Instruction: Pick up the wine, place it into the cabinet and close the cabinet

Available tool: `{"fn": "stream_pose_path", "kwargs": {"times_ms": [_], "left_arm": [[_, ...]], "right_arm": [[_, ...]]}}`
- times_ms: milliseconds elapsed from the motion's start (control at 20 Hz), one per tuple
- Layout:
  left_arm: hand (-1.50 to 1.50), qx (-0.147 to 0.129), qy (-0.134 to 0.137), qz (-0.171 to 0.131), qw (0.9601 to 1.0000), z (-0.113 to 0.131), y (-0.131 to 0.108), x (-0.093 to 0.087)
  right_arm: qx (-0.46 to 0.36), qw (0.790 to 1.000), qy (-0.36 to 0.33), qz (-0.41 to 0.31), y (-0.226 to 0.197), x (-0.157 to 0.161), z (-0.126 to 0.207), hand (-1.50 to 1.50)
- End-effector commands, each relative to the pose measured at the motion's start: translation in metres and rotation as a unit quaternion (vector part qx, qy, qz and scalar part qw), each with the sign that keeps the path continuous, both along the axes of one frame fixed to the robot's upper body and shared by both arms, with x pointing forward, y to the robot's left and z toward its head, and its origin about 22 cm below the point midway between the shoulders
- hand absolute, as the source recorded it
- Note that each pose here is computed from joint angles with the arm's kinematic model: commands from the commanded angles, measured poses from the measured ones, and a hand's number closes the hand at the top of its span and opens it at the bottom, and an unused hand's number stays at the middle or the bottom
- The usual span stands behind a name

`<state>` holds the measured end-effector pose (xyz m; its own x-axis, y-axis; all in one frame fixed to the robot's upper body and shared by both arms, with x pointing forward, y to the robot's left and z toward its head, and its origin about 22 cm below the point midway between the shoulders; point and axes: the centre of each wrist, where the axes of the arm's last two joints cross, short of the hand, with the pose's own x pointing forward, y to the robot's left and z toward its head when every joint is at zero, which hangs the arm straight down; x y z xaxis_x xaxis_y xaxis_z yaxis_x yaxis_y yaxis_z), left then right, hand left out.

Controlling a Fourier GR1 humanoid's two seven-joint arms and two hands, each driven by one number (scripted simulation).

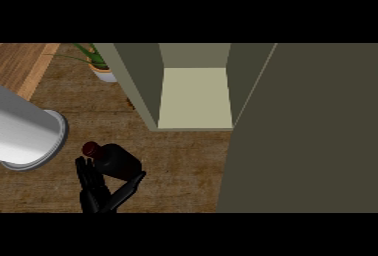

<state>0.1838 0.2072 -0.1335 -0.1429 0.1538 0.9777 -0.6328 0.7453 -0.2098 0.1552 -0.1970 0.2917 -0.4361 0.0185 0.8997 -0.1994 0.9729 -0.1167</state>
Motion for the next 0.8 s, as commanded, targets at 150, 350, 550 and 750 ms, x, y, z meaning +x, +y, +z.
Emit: {"fn": "stream_pose_path", "kwargs": {"times_ms": [150,350,550,750], "left_arm": [[1.50,-0.034,-0.044,-0.028,0.9981,-0.003,-0.010,0.022],[1.50,0.005,-0.030,-0.060,0.9978,-0.003,0.008,0.028],[1.50,0.120,-0.036,-0.071,0.9895,-0.001,0.006,0.038],[1.50,0.143,-0.051,-0.056,0.9869,0.002,-0.019,0.042]], "right_arm": [[0.005,0.999,0.012,0.037,-0.003,-0.021,0.004,-1.50],[0.002,0.999,0.011,0.039,-0.015,-0.017,0.013,-1.50],[0.002,0.999,0.014,0.039,-0.001,-0.013,0.004,-1.50],[0.003,1.000,0.001,0.029,-0.011,-0.022,0.001,-1.50]]}}
